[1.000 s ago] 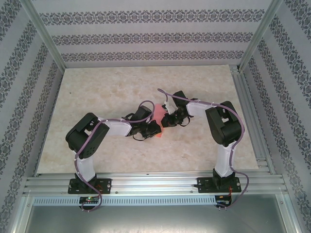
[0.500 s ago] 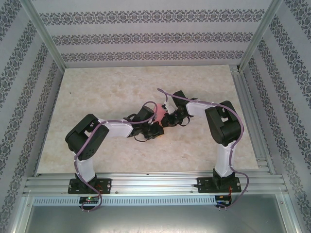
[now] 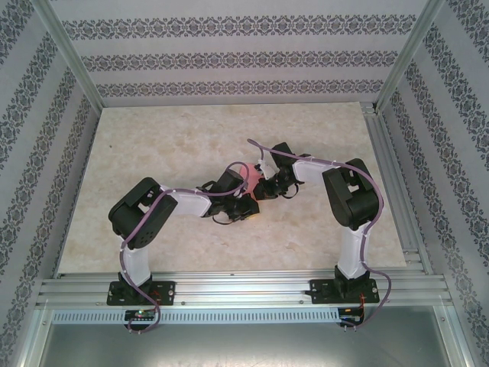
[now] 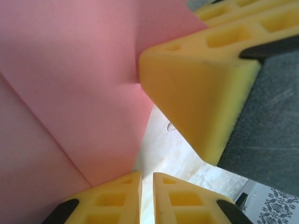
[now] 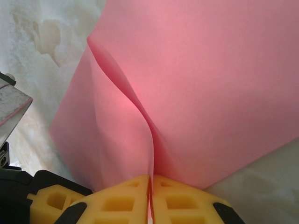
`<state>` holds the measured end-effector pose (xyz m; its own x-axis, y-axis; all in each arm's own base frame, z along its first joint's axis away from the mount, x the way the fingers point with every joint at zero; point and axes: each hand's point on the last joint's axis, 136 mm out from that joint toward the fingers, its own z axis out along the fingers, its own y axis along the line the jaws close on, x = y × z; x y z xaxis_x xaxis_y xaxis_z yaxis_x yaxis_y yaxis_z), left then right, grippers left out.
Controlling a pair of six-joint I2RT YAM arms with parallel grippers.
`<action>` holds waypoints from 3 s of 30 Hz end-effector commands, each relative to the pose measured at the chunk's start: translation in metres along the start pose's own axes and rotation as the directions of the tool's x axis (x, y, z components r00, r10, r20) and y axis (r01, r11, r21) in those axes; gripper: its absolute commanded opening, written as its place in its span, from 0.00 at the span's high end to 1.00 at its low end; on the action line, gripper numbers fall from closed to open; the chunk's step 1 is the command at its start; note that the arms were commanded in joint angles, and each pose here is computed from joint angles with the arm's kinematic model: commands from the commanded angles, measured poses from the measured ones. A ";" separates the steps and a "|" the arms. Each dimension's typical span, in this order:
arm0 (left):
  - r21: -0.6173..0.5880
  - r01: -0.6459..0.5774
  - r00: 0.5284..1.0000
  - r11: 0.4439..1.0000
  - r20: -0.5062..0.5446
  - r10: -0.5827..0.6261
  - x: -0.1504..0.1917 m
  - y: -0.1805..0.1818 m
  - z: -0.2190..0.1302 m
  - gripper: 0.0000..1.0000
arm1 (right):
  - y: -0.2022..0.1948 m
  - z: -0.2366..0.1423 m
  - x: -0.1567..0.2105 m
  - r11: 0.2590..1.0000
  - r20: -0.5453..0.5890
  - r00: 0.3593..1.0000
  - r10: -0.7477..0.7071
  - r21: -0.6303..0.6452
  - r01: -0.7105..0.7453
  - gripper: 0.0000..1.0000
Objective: Fold a paper plane with a square sheet of paper (pick it up from the middle)
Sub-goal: Fold the triangle a second time at the center of the table.
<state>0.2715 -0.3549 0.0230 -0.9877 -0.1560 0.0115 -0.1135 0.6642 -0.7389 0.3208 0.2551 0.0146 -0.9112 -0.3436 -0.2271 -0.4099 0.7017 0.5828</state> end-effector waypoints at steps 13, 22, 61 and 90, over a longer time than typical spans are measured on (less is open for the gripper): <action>-0.034 -0.087 0.973 0.996 0.213 0.092 -0.014 -0.034 -0.069 0.84 | -0.001 0.001 -0.003 0.999 0.001 1.000 -0.030 0.014 0.030 0.89; -0.024 -0.017 0.985 1.000 0.174 0.021 -0.016 -0.015 -0.038 0.86 | 0.004 -0.001 -0.005 0.999 0.011 0.999 -0.033 -0.005 0.033 0.86; -0.002 -0.063 0.982 0.998 0.178 0.062 -0.034 -0.035 -0.026 0.83 | 0.005 -0.082 -0.020 0.996 0.275 0.960 0.049 0.059 -0.068 0.79; -0.058 -0.062 0.983 0.996 0.167 0.071 -0.078 -0.004 -0.011 0.83 | 0.065 -0.018 0.012 0.986 0.247 0.958 0.147 -0.109 -0.123 0.91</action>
<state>0.3398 -0.3329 0.0259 -0.9597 -0.2474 -0.1331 -0.0929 0.7265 -0.6809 0.2790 0.2783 0.0673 -0.9388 -0.0973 -0.3303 -0.3065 0.6735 0.6727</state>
